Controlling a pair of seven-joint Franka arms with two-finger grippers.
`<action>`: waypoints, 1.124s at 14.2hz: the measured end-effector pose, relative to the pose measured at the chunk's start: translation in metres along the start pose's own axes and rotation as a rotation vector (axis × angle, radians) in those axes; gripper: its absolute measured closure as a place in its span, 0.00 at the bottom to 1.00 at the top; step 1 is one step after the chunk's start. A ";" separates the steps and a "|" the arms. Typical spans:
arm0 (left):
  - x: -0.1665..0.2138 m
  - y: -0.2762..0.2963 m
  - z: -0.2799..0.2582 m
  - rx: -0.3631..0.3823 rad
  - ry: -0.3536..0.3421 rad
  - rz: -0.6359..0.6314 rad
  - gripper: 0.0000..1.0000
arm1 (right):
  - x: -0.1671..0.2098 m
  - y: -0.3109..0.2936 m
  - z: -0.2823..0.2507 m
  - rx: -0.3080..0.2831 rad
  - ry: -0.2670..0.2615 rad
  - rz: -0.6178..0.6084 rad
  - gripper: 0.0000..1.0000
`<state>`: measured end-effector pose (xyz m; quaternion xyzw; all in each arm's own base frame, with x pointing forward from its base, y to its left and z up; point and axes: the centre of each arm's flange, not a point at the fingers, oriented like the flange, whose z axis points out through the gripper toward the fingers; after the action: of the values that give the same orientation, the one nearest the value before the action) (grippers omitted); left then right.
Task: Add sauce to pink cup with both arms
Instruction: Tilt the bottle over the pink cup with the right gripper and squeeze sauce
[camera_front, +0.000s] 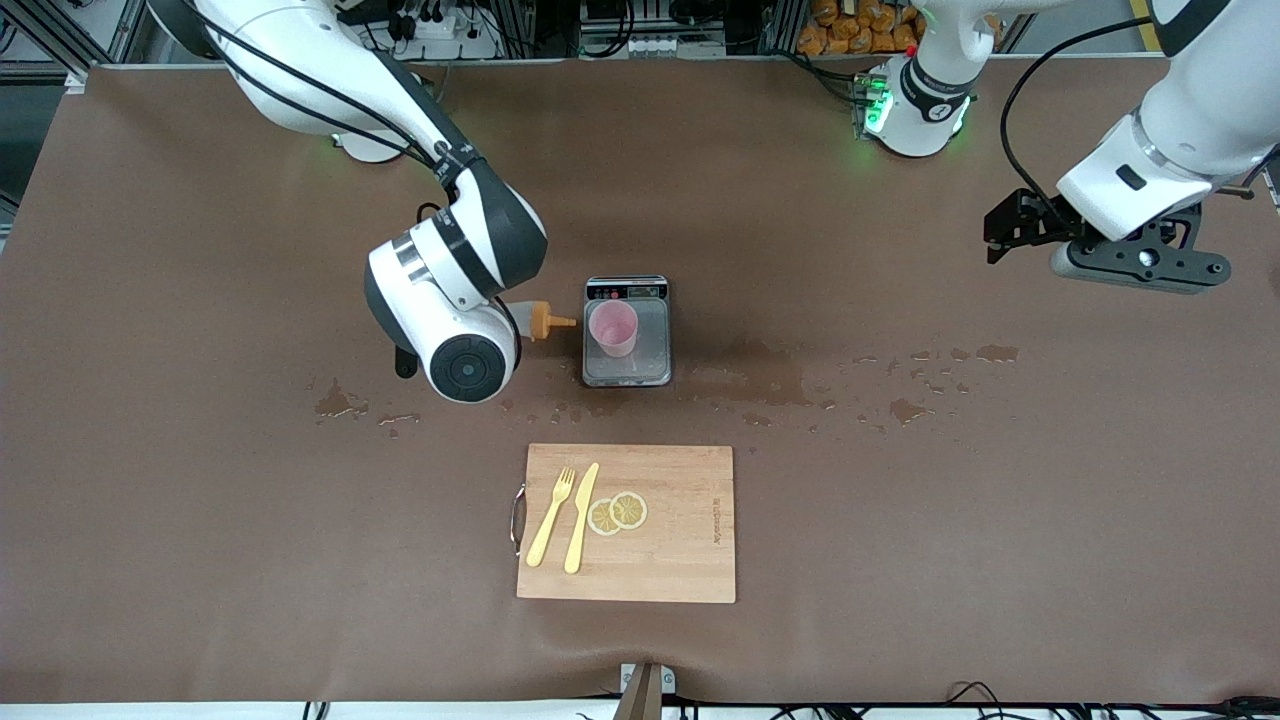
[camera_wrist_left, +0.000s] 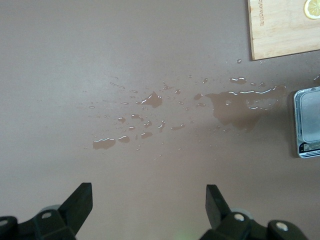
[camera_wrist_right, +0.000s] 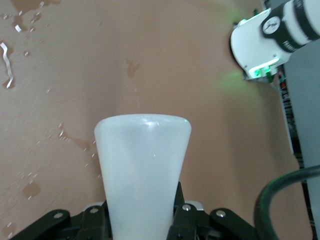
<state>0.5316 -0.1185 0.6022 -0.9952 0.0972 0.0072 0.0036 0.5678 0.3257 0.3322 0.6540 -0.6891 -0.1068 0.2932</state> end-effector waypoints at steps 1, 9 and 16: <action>-0.001 0.000 -0.002 0.001 0.004 -0.001 0.00 | 0.002 0.000 0.001 -0.002 0.017 0.010 0.59; -0.003 0.011 -0.005 0.001 0.009 -0.033 0.00 | -0.008 0.019 0.007 -0.018 0.172 0.083 0.59; -0.003 0.002 -0.005 -0.001 0.006 -0.049 0.00 | -0.006 0.017 -0.003 0.012 0.150 0.114 0.62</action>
<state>0.5282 -0.1197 0.6073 -0.9974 0.0726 0.0040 0.0027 0.5550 0.3342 0.3418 0.6214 -0.7021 -0.0365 0.3458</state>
